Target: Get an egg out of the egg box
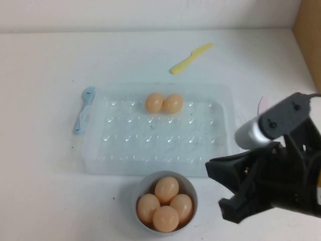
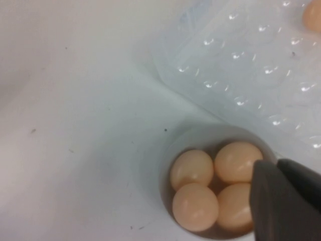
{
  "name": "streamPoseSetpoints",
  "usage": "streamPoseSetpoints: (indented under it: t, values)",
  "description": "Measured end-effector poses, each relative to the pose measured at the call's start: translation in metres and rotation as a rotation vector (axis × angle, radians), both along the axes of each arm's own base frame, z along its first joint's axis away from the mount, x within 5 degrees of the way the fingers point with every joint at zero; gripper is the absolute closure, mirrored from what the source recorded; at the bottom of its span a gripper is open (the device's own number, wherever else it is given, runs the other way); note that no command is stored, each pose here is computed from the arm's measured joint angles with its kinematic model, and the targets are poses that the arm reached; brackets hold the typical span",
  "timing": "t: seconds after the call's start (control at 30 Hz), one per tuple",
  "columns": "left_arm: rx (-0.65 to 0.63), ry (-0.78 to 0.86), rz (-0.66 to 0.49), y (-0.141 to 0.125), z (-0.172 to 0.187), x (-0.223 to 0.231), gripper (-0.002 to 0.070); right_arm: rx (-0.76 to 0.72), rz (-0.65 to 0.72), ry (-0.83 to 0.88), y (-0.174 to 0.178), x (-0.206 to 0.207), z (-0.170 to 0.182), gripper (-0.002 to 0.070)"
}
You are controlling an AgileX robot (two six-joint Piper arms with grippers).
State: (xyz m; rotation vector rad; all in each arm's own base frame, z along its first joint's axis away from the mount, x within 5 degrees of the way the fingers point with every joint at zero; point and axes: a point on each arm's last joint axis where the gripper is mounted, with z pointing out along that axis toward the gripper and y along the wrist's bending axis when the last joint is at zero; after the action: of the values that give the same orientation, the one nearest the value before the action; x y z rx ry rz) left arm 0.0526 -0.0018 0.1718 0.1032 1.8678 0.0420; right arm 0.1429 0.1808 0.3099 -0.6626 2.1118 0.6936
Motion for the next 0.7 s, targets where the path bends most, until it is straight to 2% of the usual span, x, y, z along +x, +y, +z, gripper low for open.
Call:
streamPoseSetpoints:
  t: [0.27,0.43,0.7]
  values:
    - [0.0,0.0,0.0,0.0,0.0,0.0,0.0678,0.035,0.016,-0.114,-0.044,-0.033,0.004,0.0692]
    - [0.0,0.0,0.0,0.0,0.0,0.0,0.0679,0.014,0.026,-0.211,-0.07,-0.049,-0.003,0.0693]
    - [0.0,0.0,0.0,0.0,0.0,0.0,0.0679,0.067,0.021,-0.301,-0.103,-0.075,-0.018,0.0694]
